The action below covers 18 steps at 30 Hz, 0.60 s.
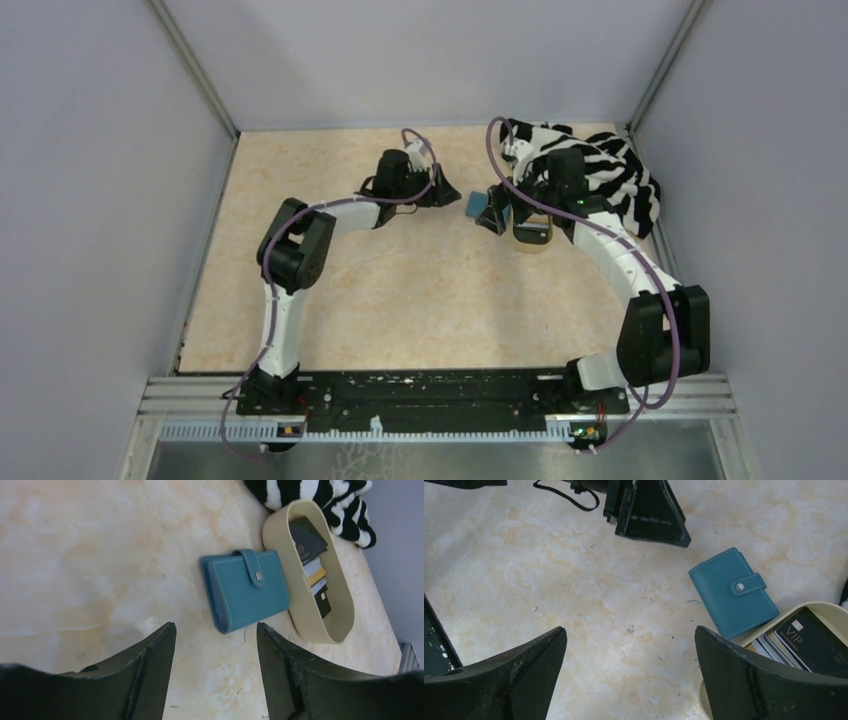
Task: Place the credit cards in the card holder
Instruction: Open the card holder at the center of the board.
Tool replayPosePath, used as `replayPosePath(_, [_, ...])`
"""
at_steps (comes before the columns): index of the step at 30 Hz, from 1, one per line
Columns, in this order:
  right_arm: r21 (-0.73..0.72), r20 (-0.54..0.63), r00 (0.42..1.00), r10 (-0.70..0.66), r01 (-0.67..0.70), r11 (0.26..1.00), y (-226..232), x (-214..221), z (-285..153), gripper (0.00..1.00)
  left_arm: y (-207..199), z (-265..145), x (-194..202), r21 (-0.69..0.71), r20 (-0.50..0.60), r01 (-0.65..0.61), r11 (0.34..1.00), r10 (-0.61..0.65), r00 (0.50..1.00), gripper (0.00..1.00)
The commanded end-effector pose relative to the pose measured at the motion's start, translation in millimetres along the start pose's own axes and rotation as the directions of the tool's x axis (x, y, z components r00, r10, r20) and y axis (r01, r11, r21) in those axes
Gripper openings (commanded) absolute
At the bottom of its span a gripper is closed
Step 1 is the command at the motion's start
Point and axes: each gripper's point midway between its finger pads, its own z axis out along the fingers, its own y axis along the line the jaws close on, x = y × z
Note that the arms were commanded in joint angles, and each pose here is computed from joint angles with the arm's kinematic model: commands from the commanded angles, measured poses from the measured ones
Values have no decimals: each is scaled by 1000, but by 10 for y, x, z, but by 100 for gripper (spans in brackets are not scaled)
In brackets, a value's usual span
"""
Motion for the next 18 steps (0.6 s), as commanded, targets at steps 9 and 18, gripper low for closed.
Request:
replayPosePath(9, [41, 64, 998, 6, -9, 999, -223, -62, -117, 98, -244, 387, 509, 114, -165, 83, 990, -64, 984, 57])
replayPosePath(18, [20, 73, 997, 8, -10, 1000, -194, -58, -111, 98, -124, 585, 544, 69, -191, 111, 991, -97, 977, 43])
